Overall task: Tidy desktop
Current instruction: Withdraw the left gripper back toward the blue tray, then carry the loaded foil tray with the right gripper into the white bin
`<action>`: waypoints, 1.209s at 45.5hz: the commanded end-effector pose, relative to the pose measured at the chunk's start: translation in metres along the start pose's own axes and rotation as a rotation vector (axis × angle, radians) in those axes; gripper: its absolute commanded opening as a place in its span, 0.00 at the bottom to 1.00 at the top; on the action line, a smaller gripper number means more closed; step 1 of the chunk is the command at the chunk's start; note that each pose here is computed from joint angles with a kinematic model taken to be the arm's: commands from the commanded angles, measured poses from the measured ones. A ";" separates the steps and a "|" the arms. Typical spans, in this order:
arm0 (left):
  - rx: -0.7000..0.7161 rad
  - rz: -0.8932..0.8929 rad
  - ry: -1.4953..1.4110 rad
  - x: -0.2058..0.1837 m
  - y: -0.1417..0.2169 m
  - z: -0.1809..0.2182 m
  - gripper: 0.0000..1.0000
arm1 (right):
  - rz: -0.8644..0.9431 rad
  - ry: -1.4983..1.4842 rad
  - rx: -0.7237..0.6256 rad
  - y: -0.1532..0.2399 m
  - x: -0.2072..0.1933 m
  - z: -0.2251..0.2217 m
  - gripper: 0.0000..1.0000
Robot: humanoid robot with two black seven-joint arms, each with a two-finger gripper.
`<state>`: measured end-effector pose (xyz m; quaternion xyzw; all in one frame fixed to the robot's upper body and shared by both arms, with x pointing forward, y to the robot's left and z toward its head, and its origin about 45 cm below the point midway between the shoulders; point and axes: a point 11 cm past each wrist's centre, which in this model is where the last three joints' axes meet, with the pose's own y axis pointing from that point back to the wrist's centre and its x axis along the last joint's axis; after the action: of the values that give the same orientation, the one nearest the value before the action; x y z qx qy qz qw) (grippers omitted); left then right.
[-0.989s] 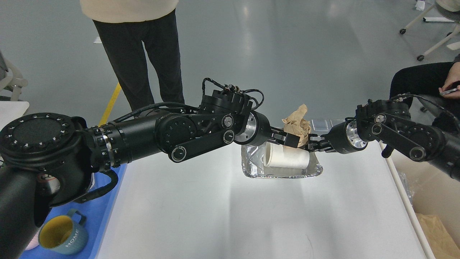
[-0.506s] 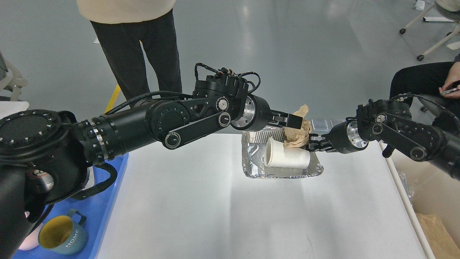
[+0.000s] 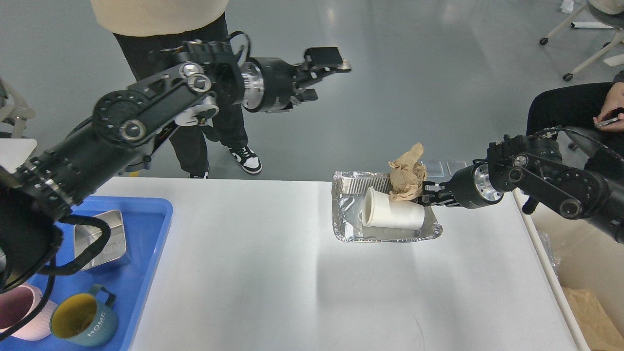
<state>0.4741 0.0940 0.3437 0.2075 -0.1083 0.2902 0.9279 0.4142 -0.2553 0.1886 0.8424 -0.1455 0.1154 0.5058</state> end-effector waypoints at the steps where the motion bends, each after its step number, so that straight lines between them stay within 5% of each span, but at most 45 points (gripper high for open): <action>1: -0.099 0.131 0.249 0.042 0.048 -0.054 0.96 | 0.002 -0.002 -0.003 0.001 0.000 0.002 0.00; 11: -0.158 0.265 0.622 0.065 0.106 -0.151 0.96 | 0.000 -0.007 -0.005 0.000 -0.002 0.004 0.00; 30: -0.083 0.488 0.881 0.080 0.145 -0.236 0.96 | -0.005 -0.013 -0.010 -0.002 -0.004 0.007 0.00; 38: -0.080 0.454 0.955 0.053 0.115 -0.246 0.96 | -0.005 -0.013 -0.025 0.000 -0.004 0.012 0.00; 55: -0.123 0.476 0.962 0.049 0.105 -0.242 0.96 | 0.135 -0.161 -0.276 0.099 0.010 0.135 0.00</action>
<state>0.4713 0.3056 0.1760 -0.0232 0.2729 0.5465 0.7914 0.4048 -0.3705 0.2019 0.7869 -0.2221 0.0793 0.5703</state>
